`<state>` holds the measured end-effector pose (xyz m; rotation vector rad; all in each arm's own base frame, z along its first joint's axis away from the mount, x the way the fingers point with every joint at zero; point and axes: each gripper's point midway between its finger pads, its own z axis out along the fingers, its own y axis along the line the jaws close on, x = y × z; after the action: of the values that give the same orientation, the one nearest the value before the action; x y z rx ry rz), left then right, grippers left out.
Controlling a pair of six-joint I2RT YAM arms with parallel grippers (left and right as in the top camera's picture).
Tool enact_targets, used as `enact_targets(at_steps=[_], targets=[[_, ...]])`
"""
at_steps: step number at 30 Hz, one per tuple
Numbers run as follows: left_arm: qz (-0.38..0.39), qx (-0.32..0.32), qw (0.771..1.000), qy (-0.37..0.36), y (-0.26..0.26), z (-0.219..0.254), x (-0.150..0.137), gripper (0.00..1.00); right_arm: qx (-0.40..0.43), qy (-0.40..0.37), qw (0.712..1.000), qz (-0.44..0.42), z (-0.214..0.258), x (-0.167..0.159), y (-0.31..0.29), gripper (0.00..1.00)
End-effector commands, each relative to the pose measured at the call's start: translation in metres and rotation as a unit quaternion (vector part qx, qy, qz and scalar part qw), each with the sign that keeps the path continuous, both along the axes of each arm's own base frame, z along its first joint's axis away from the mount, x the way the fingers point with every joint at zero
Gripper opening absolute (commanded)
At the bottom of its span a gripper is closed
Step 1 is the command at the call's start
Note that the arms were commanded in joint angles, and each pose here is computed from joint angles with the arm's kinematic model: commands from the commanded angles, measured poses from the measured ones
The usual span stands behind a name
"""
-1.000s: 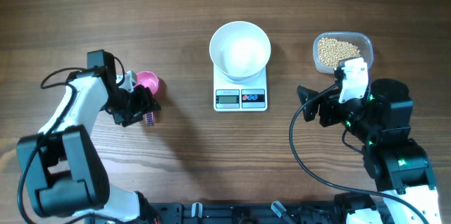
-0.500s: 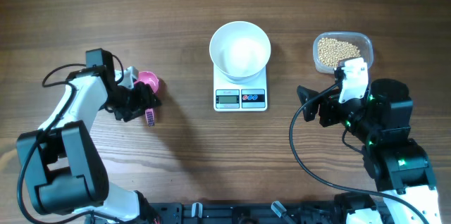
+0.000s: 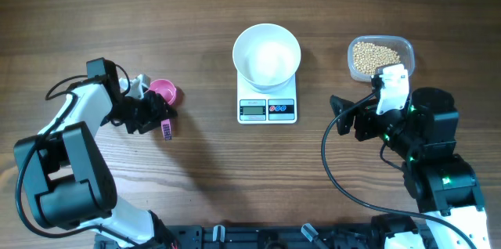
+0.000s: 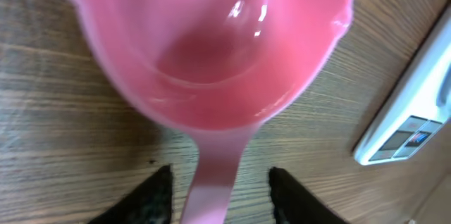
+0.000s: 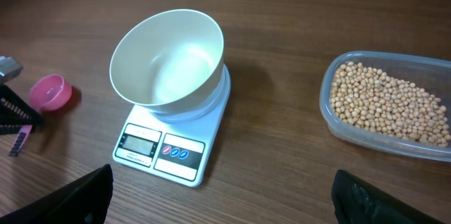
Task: Scoop item into bowl and weigh 150g on scale
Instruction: 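Grasp the pink scoop's black handle with the left gripper, then lift the scoop and carry it above the bowl toward the right gripper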
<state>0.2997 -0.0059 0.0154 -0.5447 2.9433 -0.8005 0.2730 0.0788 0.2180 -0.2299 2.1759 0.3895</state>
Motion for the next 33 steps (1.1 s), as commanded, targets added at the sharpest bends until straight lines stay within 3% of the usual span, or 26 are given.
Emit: enact_targets(at_steps=[1, 5, 13, 33], targets=[[-0.007, -0.021, 1.000, -0.019, -0.0037, 0.0051, 0.0082, 0.43, 0.008, -0.007, 1.000, 0.010, 0.0077, 0.0007, 0.0048, 1.00], [-0.007, -0.021, 1.000, -0.019, -0.0037, 0.0051, 0.0080, 0.43, 0.009, -0.007, 1.000, 0.010, 0.0076, 0.0006, 0.0049, 1.00], [-0.007, -0.021, 1.000, -0.019, -0.0037, 0.0051, 0.0082, 0.29, 0.008, -0.004, 1.000, 0.010, 0.0063, -0.0003, 0.0048, 1.00], [-0.005, -0.037, 0.999, -0.032, -0.0078, 0.0089, 0.0135, 0.07, 0.016, -0.001, 1.000, 0.020, 0.0063, -0.0024, 0.0087, 1.00]])
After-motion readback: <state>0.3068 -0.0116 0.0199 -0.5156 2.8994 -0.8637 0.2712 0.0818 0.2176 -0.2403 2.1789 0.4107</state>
